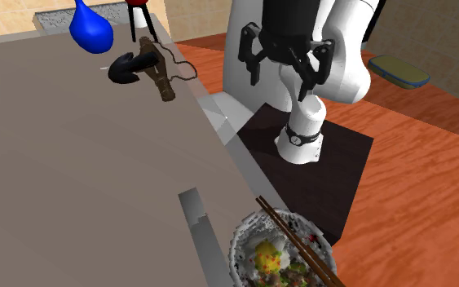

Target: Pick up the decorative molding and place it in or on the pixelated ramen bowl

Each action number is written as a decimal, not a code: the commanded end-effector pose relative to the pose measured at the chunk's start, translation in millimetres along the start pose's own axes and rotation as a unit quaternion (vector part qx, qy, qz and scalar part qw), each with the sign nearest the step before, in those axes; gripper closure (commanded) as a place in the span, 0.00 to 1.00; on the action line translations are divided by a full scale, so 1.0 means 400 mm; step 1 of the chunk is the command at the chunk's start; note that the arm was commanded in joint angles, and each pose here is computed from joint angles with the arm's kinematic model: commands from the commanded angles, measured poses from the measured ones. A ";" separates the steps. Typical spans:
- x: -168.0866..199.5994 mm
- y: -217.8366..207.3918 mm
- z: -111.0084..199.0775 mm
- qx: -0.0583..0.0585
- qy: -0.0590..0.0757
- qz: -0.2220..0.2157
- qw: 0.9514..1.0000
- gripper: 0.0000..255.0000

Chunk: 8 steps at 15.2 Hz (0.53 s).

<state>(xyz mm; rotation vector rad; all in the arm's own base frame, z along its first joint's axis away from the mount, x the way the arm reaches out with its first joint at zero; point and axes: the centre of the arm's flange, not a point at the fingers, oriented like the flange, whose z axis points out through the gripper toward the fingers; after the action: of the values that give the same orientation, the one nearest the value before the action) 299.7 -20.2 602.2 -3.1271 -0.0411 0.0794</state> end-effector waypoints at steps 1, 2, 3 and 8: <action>0.000 0.000 0.000 0.000 0.000 0.000 1.000 0.00; 0.020 0.013 0.023 0.000 0.000 -0.018 1.000 0.00; 0.041 0.024 0.045 -0.001 0.001 -0.035 0.999 0.00; 0.149 0.073 0.157 -0.003 0.003 -0.123 0.992 0.00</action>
<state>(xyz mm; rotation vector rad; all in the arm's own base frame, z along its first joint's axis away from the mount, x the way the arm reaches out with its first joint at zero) 348.5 -41.9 547.2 -3.1046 -0.3652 0.0725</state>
